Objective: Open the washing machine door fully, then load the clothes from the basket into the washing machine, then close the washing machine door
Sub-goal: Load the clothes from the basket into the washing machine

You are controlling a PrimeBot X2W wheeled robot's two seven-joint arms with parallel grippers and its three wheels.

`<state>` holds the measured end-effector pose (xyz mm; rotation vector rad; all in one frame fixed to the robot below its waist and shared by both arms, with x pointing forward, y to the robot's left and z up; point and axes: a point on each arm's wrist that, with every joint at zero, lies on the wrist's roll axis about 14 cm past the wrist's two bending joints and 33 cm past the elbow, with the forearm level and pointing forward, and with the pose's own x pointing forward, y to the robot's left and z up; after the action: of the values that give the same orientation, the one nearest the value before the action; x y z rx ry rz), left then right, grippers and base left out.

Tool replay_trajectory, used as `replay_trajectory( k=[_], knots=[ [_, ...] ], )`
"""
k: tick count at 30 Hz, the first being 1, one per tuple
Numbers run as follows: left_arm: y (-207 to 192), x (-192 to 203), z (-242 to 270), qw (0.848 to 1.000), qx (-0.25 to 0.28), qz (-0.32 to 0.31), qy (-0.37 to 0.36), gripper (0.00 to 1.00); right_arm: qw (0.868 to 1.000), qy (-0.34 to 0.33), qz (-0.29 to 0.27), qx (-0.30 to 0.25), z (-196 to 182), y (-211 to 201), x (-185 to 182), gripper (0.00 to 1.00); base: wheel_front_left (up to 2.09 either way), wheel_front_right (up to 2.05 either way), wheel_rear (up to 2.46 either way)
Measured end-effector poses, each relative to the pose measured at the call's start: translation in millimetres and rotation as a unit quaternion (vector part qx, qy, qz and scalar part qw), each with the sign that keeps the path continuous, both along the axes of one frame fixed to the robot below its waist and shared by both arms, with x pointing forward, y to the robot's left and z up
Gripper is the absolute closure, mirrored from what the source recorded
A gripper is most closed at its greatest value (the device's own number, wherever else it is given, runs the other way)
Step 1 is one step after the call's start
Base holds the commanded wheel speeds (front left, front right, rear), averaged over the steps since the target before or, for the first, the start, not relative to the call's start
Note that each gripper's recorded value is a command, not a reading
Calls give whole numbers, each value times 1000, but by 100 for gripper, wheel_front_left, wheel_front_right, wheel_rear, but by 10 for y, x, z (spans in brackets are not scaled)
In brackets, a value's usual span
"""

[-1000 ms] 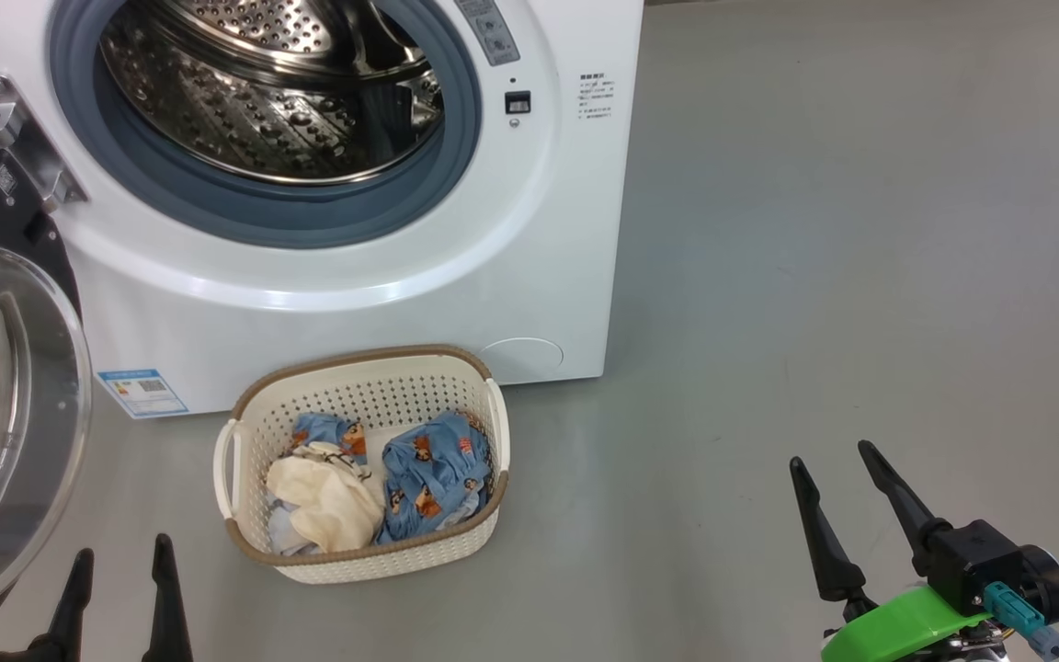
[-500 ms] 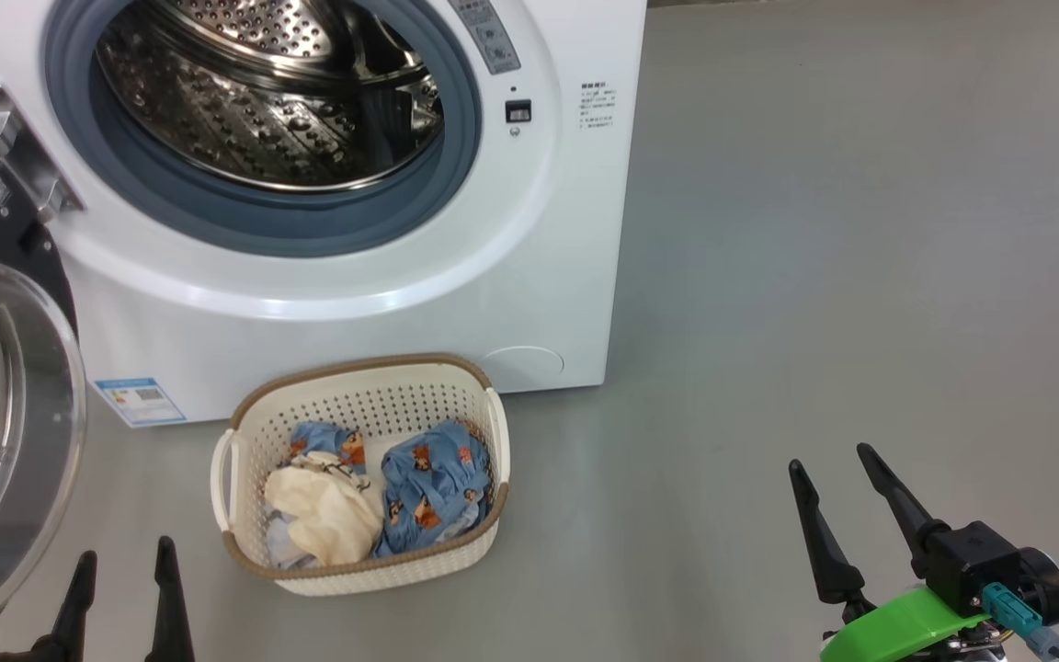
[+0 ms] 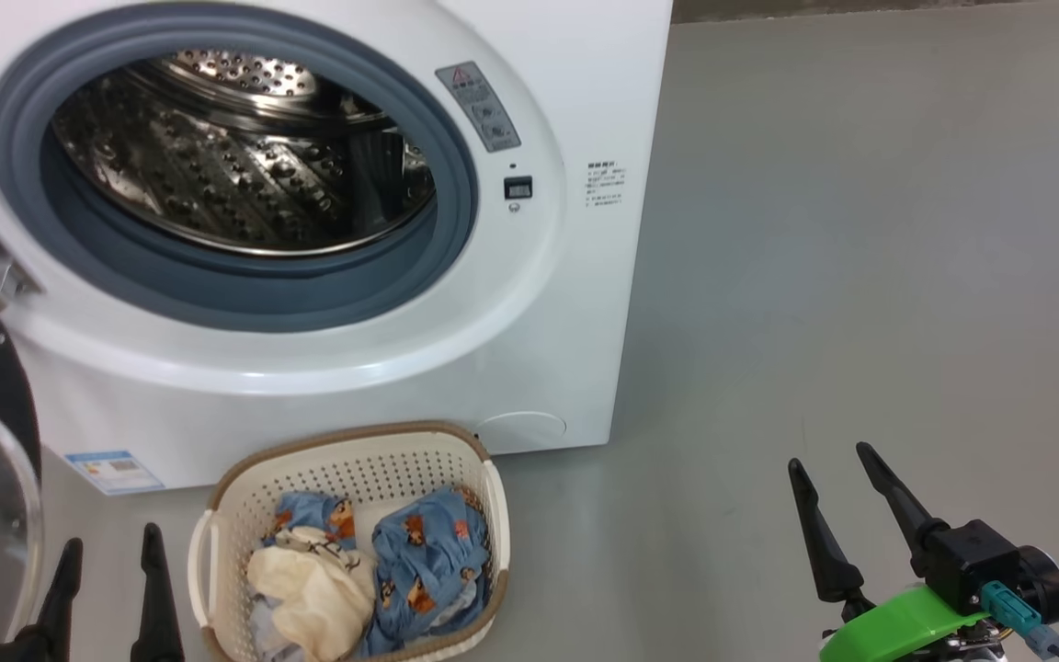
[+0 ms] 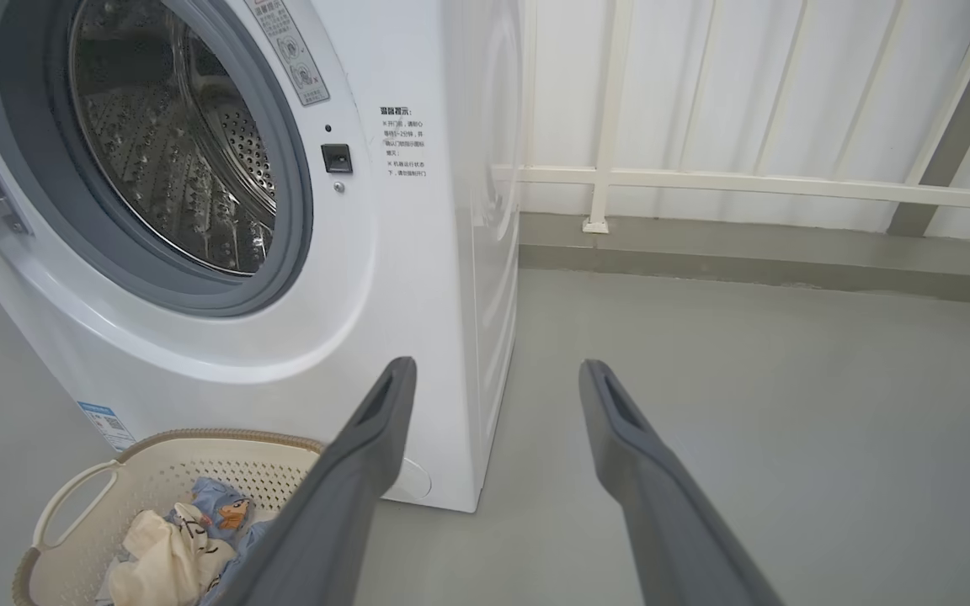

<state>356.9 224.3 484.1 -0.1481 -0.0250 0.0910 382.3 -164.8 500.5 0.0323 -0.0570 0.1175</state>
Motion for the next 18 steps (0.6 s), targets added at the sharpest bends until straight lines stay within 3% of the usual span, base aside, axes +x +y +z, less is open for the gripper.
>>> replay_trajectory(
  k=[6, 18],
  knots=[
    [-25, 23, -12, 1000, 3, -4, 2, 0, 1000, 1, -2, 0, -7, -12, 10, 0, 66, -66, 0],
    [-89, 40, -59, 1000, 11, -15, 10, 0, 1000, 10, -2, 0, -67, -12, 19, 0, 2, -2, 0]
  ],
)
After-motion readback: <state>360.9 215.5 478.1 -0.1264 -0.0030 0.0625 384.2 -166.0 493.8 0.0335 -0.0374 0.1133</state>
